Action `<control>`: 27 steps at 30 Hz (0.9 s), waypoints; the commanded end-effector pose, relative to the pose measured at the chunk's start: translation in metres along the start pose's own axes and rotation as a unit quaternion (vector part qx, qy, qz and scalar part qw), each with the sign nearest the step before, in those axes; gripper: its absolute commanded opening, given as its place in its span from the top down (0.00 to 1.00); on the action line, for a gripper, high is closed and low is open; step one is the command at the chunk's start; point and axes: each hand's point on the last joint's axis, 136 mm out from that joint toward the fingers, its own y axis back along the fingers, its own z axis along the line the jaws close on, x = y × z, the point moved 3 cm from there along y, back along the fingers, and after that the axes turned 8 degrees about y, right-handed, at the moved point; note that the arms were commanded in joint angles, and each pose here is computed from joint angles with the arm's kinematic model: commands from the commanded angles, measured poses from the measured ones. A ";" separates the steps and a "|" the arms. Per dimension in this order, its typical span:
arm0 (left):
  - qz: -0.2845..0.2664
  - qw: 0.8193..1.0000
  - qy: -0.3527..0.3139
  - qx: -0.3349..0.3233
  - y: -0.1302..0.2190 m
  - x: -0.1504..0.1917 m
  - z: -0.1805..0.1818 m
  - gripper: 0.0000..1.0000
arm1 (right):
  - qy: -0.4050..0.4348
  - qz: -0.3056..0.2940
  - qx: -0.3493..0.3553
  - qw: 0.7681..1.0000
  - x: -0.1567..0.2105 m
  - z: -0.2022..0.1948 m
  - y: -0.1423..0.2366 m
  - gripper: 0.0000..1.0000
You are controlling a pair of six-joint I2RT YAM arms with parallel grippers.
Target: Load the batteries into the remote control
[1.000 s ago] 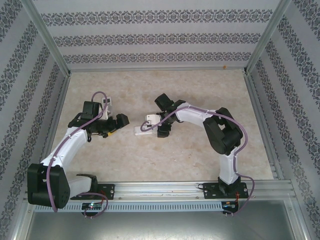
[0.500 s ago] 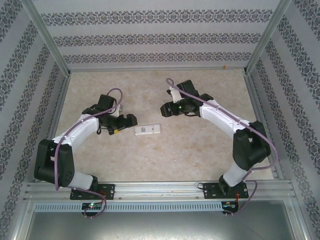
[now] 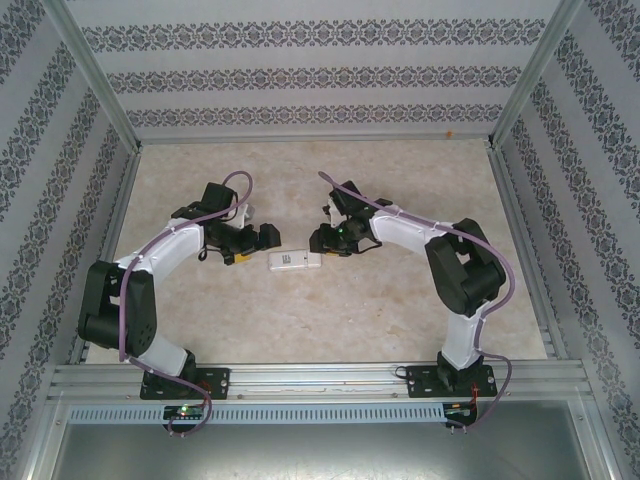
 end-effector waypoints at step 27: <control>0.015 1.000 -0.018 -0.015 -0.002 0.012 0.008 0.00 | -0.002 0.095 0.112 0.989 0.022 -0.028 -0.043 0.75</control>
